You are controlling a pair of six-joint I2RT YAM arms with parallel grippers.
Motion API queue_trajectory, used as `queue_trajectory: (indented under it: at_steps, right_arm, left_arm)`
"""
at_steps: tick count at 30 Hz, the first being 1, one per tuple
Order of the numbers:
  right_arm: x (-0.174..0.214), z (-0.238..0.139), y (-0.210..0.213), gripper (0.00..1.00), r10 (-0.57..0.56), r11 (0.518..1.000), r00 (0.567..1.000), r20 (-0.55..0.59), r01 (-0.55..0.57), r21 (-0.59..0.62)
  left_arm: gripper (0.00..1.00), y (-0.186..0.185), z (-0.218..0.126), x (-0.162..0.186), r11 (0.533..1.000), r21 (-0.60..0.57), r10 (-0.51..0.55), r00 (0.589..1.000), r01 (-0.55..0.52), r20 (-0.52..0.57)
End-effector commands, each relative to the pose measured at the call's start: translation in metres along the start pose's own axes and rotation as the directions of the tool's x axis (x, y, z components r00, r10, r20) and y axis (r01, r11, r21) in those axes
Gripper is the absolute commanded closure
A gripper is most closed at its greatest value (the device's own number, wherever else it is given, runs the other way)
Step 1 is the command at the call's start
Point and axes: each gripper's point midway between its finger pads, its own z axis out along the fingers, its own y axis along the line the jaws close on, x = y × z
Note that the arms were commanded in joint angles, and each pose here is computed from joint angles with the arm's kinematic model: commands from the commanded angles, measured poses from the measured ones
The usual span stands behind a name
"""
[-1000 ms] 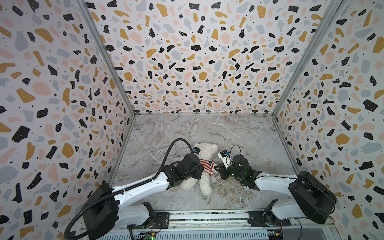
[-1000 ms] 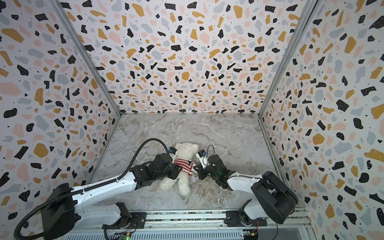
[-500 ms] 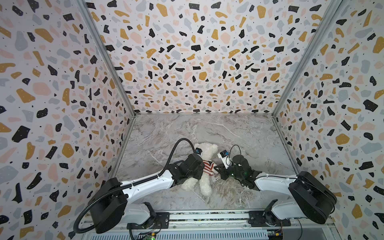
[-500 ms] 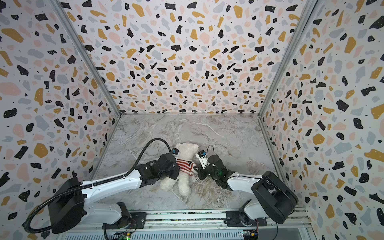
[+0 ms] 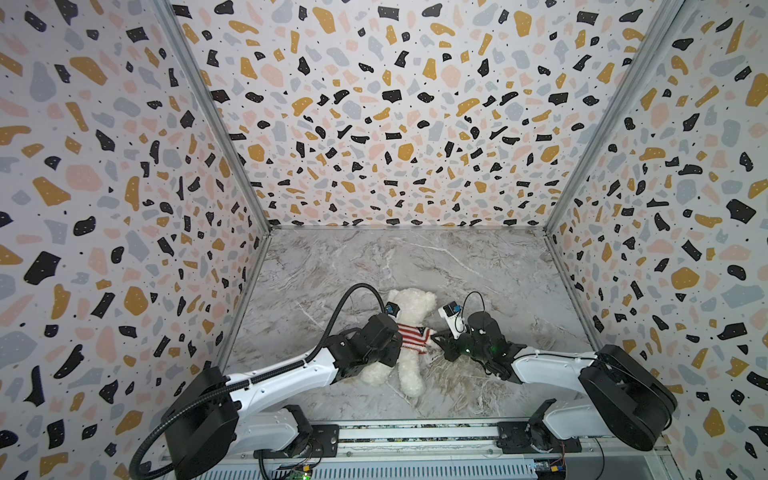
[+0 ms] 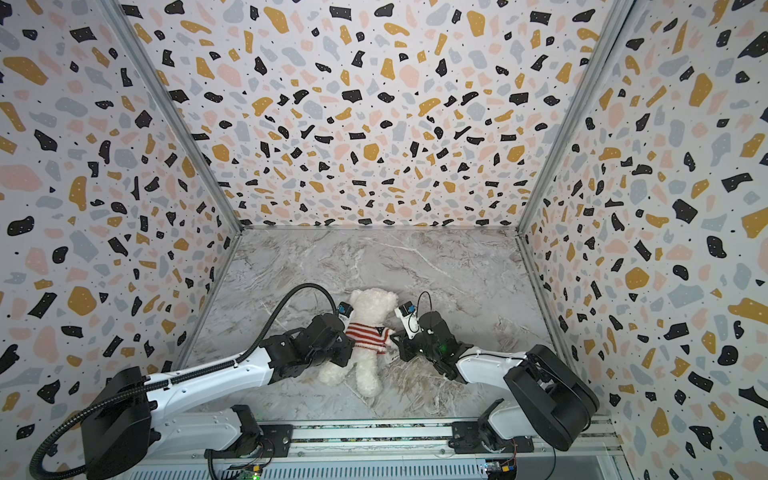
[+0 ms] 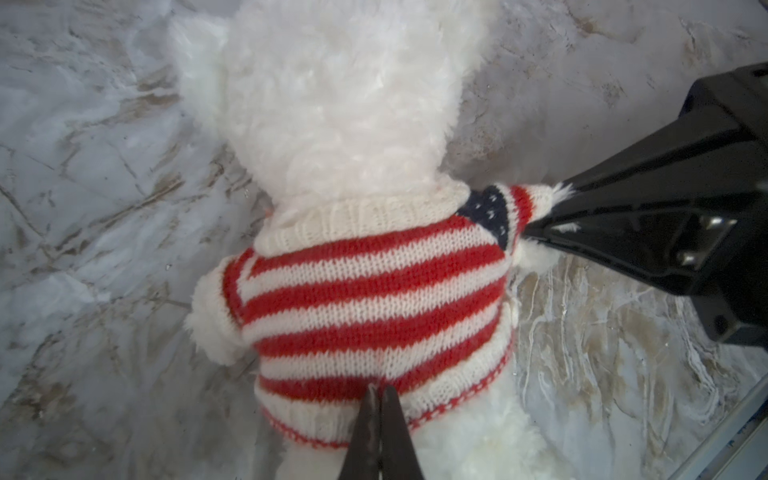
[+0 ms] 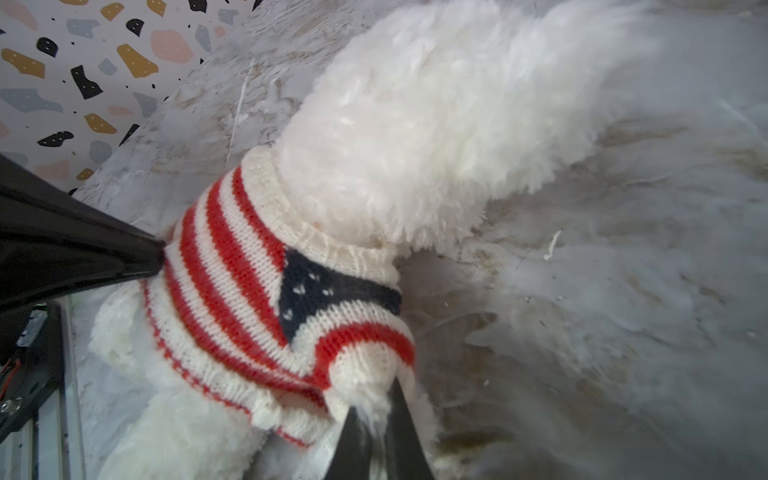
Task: Dress the teddy bear
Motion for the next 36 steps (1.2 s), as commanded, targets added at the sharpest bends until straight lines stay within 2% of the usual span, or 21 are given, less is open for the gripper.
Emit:
queue_trajectory:
  at_steps: [1, 8, 12, 15, 18, 24, 28, 33, 36]
  right_arm:
    - [-0.01, -0.008, -0.012, 1.0, 0.02, 0.998, 0.999, 0.047, -0.022, 0.054]
    - [-0.011, -0.009, -0.009, 1.0, 0.009, 0.999, 0.999, 0.044, -0.011, 0.042]
    - [-0.012, -0.008, -0.001, 0.97, -0.011, 1.0, 0.999, 0.04, 0.01, 0.022]
    - [-0.012, -0.009, 0.008, 0.89, -0.032, 0.999, 0.999, 0.035, 0.032, 0.001]
    - [-0.008, -0.012, 0.017, 0.79, -0.047, 0.998, 0.999, 0.026, 0.047, -0.033]
    - [0.009, -0.02, 0.018, 0.64, -0.044, 0.998, 0.999, 0.0, 0.044, -0.036]
    - [0.016, -0.021, 0.018, 0.58, -0.038, 0.999, 0.999, -0.014, 0.037, -0.038]
    - [0.013, -0.014, 0.015, 0.56, -0.043, 0.999, 0.999, -0.017, 0.042, -0.029]
    - [0.008, -0.011, 0.015, 0.65, -0.051, 0.998, 0.999, -0.016, 0.05, -0.027]
  left_arm:
    - [1.0, 0.013, 0.001, 0.028, 0.999, -0.039, 0.01, 0.997, -0.013, -0.074]
    - [1.0, 0.01, -0.003, 0.032, 1.0, -0.01, 0.008, 0.997, -0.008, -0.077]
    - [1.0, -0.01, -0.005, 0.022, 0.995, 0.099, -0.01, 0.999, 0.014, -0.037]
    - [1.0, -0.021, -0.009, 0.003, 0.988, 0.15, -0.05, 0.998, 0.045, 0.034]
    - [1.0, -0.019, -0.011, -0.011, 0.99, 0.133, -0.066, 0.995, 0.056, 0.075]
    - [1.0, -0.015, -0.009, -0.014, 0.993, 0.102, -0.061, 0.995, 0.053, 0.078]
    - [1.0, -0.015, -0.01, -0.014, 0.993, 0.103, -0.06, 0.995, 0.052, 0.078]
    - [1.0, -0.016, -0.011, -0.015, 0.993, 0.108, -0.059, 0.995, 0.05, 0.081]
    - [1.0, -0.016, -0.013, -0.015, 0.993, 0.107, -0.057, 0.995, 0.048, 0.081]
